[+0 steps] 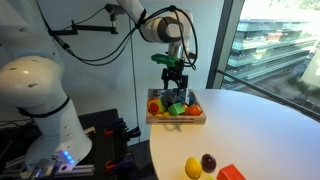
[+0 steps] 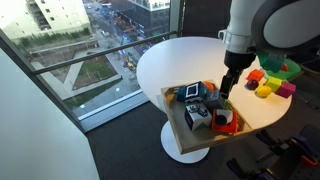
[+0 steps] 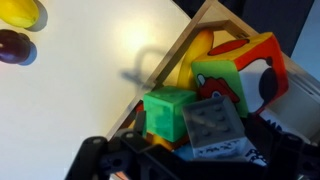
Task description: Put the grey cube on the wooden tray
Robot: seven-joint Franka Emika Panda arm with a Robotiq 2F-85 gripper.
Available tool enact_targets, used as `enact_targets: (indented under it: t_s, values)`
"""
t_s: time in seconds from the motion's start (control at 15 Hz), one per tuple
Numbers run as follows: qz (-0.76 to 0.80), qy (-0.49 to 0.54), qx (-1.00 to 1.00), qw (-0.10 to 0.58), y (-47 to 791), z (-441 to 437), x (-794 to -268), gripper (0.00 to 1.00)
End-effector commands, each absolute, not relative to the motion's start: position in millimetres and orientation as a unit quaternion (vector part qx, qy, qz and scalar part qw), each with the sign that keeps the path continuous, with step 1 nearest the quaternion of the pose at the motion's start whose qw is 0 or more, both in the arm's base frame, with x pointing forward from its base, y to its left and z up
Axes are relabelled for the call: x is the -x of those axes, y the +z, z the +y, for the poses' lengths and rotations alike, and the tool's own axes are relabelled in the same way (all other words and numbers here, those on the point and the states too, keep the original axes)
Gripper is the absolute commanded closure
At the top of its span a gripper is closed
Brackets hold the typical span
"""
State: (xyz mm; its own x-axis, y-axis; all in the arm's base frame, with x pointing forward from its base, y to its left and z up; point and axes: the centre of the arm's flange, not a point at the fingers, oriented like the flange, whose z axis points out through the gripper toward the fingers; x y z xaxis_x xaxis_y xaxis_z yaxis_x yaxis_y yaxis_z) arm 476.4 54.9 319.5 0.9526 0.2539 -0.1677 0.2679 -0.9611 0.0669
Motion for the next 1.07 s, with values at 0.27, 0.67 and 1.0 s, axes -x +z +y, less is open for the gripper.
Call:
enact_targets:
  t_s: [0.27, 0.67, 1.0]
  values:
    - [0.089, -0.094, -0.991, 0.028, 354.8, 3.4, -465.9, 0.0]
    - [0.06, -0.131, -0.99, -0.009, 377.3, -50.8, -437.6, 0.0]
    - [0.022, -0.125, -0.992, -0.014, 404.5, -89.6, -406.6, 0.0]
